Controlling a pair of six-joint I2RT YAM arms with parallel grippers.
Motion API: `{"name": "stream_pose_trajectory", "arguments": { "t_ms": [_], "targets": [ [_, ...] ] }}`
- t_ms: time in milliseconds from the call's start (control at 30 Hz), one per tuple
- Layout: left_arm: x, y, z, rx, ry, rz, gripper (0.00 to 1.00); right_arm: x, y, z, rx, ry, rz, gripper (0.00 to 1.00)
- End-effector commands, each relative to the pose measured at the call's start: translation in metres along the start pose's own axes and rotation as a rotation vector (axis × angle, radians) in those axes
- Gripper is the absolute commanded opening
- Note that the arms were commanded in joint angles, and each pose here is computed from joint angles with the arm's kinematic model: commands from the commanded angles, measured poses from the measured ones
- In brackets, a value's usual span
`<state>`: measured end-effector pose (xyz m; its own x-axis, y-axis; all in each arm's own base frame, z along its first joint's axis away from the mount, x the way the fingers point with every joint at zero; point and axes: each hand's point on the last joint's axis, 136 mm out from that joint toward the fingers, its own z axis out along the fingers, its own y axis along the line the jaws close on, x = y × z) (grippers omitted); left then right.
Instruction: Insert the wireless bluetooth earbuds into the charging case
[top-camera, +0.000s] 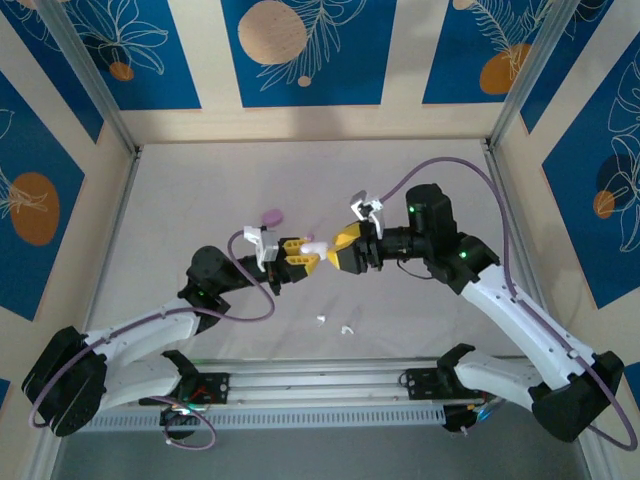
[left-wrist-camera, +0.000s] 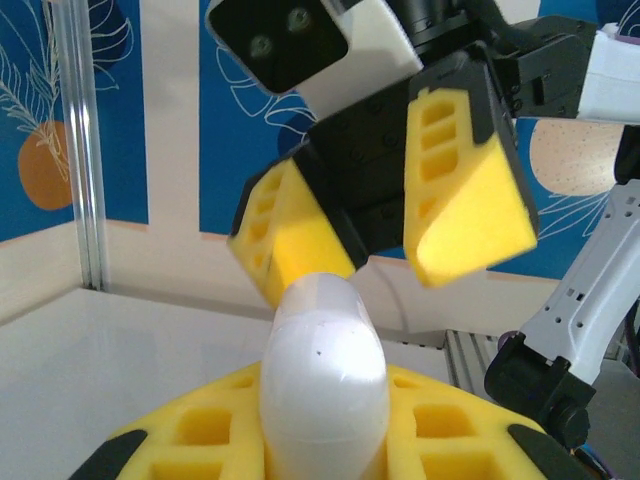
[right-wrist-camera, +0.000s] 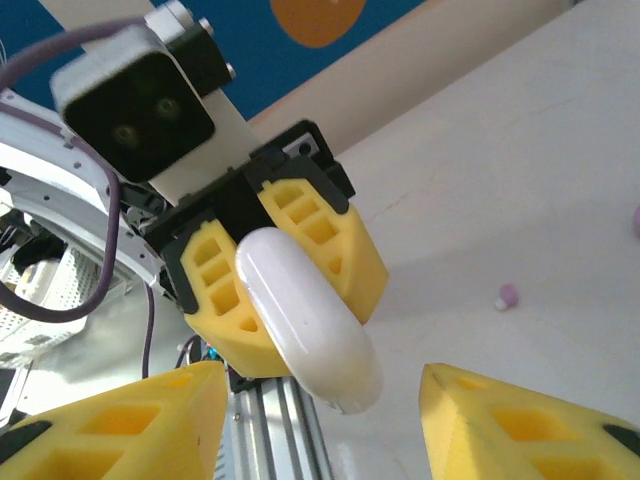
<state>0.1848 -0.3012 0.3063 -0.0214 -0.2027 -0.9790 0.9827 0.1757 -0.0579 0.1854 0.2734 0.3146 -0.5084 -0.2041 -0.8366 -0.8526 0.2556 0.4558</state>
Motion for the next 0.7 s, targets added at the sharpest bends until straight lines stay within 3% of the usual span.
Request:
{"name": "stream_pose_trajectory", "arguments": {
  "t_ms": [0, 367, 667],
  "targets": [
    [-0.015, -0.012, 0.002, 0.053, -0.041, 0.051, 0.16, 0.002, 0.010, 0.004, -0.028, 0.030, -0.013, 0.54],
    [-0.017, -0.022, 0.002, 0.099, -0.030, 0.044, 0.16, -0.010, -0.017, 0.005, 0.120, -0.020, 0.008, 0.53],
    [-0.016, -0.024, 0.002, 0.103, -0.022, 0.040, 0.16, -0.021, -0.020, 0.001, 0.123, -0.064, 0.043, 0.53]
  ]
}}
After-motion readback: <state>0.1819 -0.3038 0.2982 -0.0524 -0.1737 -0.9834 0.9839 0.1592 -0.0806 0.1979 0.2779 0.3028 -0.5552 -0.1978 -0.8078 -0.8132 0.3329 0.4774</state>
